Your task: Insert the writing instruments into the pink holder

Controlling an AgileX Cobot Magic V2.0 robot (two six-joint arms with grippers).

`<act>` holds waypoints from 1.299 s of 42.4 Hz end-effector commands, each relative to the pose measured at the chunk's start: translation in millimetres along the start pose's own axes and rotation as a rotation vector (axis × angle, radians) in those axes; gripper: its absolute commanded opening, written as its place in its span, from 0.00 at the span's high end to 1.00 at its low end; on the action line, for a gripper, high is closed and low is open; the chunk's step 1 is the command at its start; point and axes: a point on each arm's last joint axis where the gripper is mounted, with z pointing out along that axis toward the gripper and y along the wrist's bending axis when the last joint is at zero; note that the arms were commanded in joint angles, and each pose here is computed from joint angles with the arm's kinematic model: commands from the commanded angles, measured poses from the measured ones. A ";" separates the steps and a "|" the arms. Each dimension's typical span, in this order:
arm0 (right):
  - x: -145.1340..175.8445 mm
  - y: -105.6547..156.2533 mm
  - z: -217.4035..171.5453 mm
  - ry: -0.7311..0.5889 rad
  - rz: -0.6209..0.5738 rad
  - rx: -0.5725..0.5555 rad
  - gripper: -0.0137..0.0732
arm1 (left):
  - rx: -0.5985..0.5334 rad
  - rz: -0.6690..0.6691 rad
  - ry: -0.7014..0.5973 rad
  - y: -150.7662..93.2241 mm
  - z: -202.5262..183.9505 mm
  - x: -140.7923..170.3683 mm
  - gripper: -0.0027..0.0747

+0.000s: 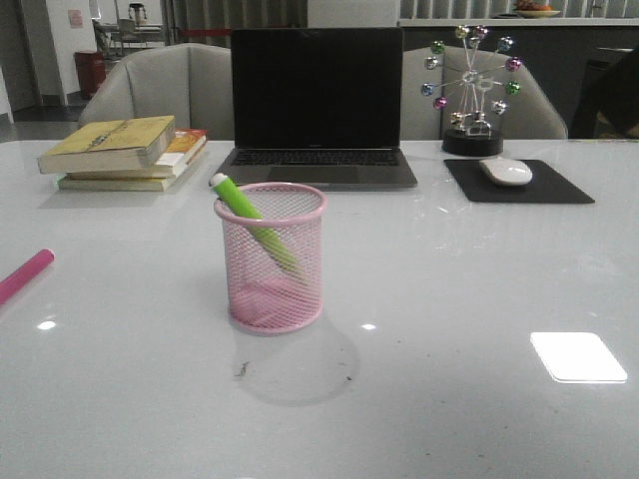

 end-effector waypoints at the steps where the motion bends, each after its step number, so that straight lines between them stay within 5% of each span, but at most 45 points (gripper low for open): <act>1: -12.6 -0.8 -8.1 -0.104 -0.007 0.007 0.32 | -0.022 -0.045 -0.041 9.6 6.7 -27.6 0.24; 22: -12.5 -0.8 -8.1 -0.103 -0.007 0.007 0.32 | -0.066 -0.034 0.153 23.6 127.7 -90.0 0.24; 37: -12.5 -0.8 -8.1 -0.103 -0.007 0.007 0.32 | -0.056 -0.068 0.204 28.8 179.7 -105.6 0.24; 55: -12.5 -0.8 -8.1 -0.103 -0.007 0.007 0.32 | -0.058 -0.074 0.180 32.1 188.5 -112.2 0.48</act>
